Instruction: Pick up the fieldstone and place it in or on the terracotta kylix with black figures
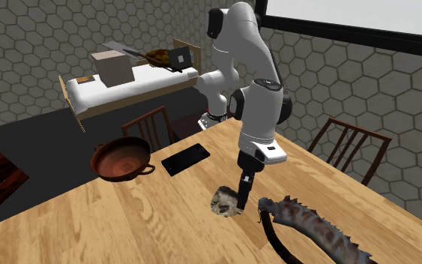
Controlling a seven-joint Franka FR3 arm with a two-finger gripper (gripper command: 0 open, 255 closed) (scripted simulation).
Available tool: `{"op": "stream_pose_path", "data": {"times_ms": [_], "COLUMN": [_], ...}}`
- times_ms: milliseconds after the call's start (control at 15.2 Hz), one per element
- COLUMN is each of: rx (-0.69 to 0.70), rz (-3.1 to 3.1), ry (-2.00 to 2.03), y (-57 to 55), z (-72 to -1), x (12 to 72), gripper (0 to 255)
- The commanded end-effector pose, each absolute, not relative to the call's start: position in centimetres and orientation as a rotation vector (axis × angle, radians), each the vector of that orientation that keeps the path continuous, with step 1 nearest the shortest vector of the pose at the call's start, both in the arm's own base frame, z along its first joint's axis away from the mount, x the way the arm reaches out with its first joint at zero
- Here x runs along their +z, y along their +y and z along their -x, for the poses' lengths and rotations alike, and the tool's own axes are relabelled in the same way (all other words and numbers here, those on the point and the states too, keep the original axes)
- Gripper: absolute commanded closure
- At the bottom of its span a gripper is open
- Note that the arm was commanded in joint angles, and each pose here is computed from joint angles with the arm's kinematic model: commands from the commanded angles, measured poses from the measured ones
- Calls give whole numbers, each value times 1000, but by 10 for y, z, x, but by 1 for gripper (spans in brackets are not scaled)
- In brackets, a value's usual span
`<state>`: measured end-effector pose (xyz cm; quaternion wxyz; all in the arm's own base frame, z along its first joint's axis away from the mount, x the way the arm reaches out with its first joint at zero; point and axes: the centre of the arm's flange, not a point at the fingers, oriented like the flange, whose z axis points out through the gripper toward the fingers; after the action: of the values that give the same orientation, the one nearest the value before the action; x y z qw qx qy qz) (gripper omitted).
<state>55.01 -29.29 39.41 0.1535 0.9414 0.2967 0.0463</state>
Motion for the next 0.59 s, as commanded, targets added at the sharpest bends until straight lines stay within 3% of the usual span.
{"op": "stream_pose_path", "data": {"times_ms": [0, 462, 528], "rx": [133, 133, 133], "rz": [-2699, -2699, -2699], "ry": [851, 851, 851], "y": [-293, -293, -293], "z": [-551, -551, -551], "x": [388, 388, 388], "gripper": [0, 0, 255]}}
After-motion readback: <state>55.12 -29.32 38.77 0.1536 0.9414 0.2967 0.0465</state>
